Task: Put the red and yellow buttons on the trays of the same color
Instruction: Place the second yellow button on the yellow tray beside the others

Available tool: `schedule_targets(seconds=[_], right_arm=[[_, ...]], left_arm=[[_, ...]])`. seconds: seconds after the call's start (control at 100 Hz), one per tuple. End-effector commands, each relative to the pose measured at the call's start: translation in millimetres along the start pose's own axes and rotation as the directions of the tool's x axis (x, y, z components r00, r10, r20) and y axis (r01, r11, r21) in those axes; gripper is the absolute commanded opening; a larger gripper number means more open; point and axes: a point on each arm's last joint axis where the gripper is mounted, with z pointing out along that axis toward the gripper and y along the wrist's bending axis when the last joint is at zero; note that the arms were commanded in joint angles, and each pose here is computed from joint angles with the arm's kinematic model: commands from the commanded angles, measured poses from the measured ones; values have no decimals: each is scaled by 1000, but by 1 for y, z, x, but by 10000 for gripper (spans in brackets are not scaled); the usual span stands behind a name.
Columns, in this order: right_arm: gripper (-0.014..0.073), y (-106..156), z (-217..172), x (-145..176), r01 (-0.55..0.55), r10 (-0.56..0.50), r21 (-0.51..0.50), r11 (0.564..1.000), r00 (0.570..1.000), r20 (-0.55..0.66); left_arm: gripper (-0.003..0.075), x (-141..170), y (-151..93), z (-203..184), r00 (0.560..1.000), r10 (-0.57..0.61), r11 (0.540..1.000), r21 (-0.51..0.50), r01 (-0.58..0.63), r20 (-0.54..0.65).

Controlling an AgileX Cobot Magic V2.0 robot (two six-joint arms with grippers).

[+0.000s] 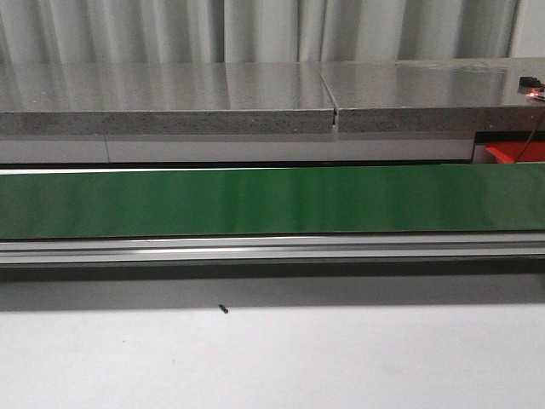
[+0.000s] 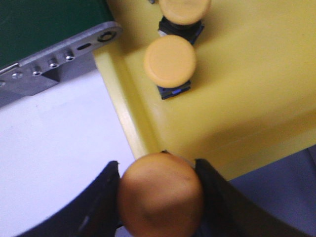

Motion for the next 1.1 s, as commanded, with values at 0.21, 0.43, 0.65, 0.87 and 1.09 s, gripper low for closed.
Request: schedule_targets(seconds=[0.21,0.43,0.65,0.87,1.09], right_arm=[[87,-17,11,-3,-136,131,18,991,979,155],[87,-20,22,-6,-168,163,18,986,975,152],[87,-21,40,-12,-174,170,24,984,978,118],[87,-21,54,-17,-176,172,26,984,978,114],[87,-21,68,-19,-189,186,28,982,979,86]], left_arm=[[-20,-14,-2,-4,996,-16,1000,8,15,90],[-20,-14,-2,-4,996,-16,1000,8,15,90],[-20,-14,-2,-4,996,-16,1000,8,15,90],[-20,-14,-2,-4,996,-16,1000,8,15,90],[-20,-14,-2,-4,996,-16,1000,8,15,90]])
